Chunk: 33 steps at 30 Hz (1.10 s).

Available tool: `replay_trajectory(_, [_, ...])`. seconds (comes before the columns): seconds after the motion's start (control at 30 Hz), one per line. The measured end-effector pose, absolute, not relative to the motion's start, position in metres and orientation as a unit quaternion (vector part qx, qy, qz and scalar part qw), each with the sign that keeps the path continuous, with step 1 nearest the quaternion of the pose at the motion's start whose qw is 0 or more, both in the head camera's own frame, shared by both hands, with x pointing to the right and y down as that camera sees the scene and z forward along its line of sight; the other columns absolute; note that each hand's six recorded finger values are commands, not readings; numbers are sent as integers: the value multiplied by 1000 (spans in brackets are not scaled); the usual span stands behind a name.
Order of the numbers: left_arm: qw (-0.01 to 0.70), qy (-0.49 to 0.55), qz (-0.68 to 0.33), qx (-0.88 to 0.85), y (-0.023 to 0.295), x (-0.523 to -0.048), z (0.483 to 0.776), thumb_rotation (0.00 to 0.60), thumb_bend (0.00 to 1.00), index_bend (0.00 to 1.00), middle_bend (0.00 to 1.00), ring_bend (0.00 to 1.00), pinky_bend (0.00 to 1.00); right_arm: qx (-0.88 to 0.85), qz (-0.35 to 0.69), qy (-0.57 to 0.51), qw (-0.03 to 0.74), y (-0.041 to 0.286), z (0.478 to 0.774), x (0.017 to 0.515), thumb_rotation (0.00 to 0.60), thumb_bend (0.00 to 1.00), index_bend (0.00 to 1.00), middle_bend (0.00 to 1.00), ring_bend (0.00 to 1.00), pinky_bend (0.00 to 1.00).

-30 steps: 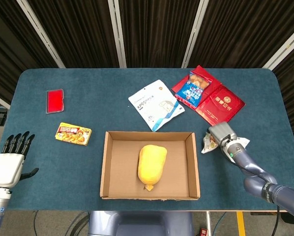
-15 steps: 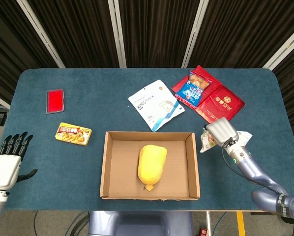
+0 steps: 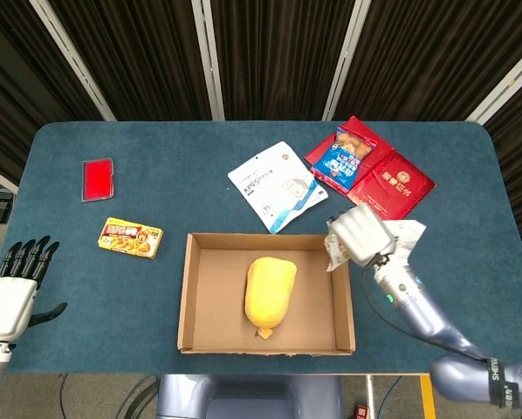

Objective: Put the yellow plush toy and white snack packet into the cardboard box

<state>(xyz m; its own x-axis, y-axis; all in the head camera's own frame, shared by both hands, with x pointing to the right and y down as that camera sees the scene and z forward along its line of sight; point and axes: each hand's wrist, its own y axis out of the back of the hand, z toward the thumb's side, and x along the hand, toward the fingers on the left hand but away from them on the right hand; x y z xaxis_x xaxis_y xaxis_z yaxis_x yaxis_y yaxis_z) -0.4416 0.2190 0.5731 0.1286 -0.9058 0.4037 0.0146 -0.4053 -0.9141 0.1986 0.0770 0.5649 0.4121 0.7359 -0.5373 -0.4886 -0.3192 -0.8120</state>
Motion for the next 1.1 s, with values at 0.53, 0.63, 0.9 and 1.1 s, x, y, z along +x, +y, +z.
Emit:
replay_trajectory(0.53, [408,343,-542,-650,225,-441,572,600,38,0,0,0,0,-647,537,-53,539,146,588,126,600,0,0,0,31,286])
replay_trajectory(0.63, [405,345,-541,-651,225,-441,572,600,37,0,0,0,0,-646,555,-44,522,150,591,130,600,0,0,0,0,167])
replay_trajectory(0.9, [405,351,-536,-652,224,-442,569,600,38,0,0,0,0,-610,578,-43,540,150,573,139,600,0,0,0,0,127])
replay_trajectory(1.1, [406,358,-529,-653,225,-443,563,600,38,0,0,0,0,-562,605,-43,562,153,556,156,600,0,0,0,0,127])
